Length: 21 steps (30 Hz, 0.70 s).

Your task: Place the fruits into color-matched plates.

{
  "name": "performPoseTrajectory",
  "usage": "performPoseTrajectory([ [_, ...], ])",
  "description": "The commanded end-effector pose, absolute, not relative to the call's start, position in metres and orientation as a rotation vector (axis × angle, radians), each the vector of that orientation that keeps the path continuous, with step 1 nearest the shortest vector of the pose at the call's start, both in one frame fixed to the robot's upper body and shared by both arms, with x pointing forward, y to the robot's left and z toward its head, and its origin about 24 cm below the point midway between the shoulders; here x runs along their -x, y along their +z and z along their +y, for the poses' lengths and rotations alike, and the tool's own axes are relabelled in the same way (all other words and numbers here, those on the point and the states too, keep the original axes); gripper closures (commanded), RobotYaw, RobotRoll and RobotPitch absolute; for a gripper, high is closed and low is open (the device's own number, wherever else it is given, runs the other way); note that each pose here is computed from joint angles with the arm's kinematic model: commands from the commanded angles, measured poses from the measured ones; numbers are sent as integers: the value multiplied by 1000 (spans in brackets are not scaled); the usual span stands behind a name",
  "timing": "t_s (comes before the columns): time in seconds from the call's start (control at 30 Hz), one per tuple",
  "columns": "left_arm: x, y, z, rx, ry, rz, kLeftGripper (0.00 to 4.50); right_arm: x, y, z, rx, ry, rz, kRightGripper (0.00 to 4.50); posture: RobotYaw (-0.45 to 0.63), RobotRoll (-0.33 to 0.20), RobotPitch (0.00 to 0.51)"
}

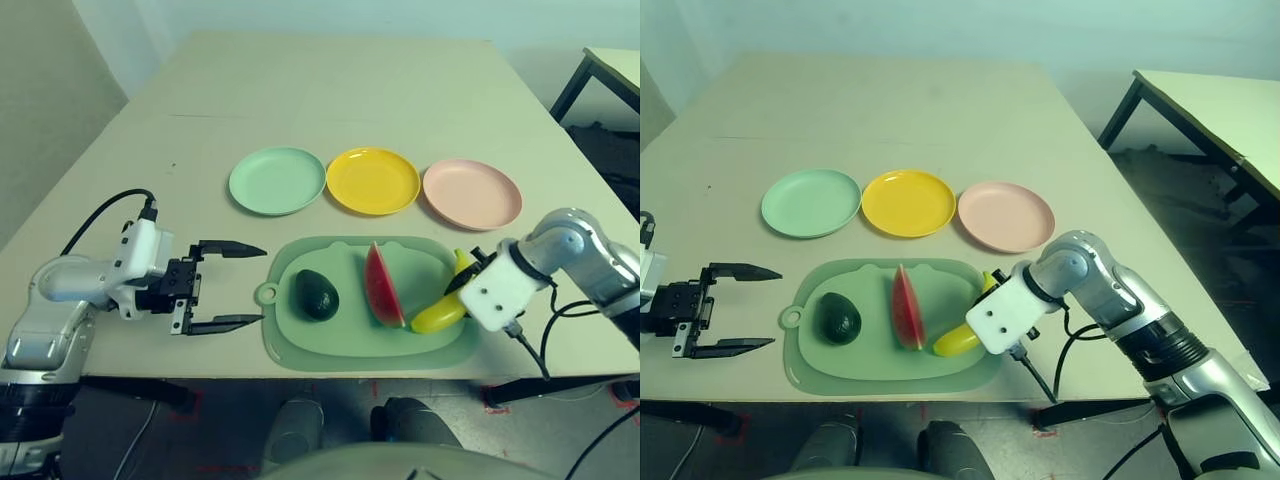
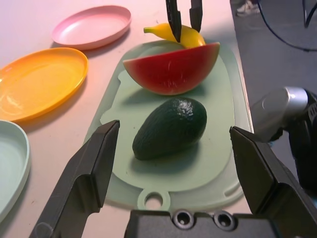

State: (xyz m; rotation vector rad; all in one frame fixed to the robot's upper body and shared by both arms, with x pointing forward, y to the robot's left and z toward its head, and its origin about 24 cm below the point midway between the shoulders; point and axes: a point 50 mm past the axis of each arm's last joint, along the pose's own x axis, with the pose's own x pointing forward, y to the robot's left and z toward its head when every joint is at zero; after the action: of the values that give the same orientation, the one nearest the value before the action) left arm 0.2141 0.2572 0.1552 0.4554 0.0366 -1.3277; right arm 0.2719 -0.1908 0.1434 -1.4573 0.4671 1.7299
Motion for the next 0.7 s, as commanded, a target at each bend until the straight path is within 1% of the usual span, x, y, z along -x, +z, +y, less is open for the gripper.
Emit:
performPoseTrajectory([
  [0.03, -215, 154, 257, -428, -1281, 48, 0, -283, 164, -196, 1467, 1675, 472, 2827, 118, 0, 73],
  [0.17, -221, 156, 256, -410, -1212, 61, 0, -305, 186, -190, 1455, 1602, 459, 2827, 123, 0, 72],
  [0.27, -222, 158, 253, -405, -1194, 71, 0, -328, 200, -175, 1422, 1540, 374, 2827, 123, 0, 74],
  [0.33, -221, 158, 252, -403, -1193, 81, 0, -347, 204, -162, 1409, 1466, 287, 2827, 125, 0, 76],
  [0.4, -219, 157, 252, -409, -1193, 94, 0, -363, 203, -148, 1379, 1381, 219, 2827, 128, 0, 78],
  [0.47, -219, 158, 252, -409, -1182, 96, 0, -376, 194, -137, 1373, 1316, 193, 2827, 142, 0, 82],
  [0.7, -214, 156, 252, -419, -1118, 117, 0, -393, 170, -110, 1374, 1223, 191, 2827, 172, 0, 87],
])
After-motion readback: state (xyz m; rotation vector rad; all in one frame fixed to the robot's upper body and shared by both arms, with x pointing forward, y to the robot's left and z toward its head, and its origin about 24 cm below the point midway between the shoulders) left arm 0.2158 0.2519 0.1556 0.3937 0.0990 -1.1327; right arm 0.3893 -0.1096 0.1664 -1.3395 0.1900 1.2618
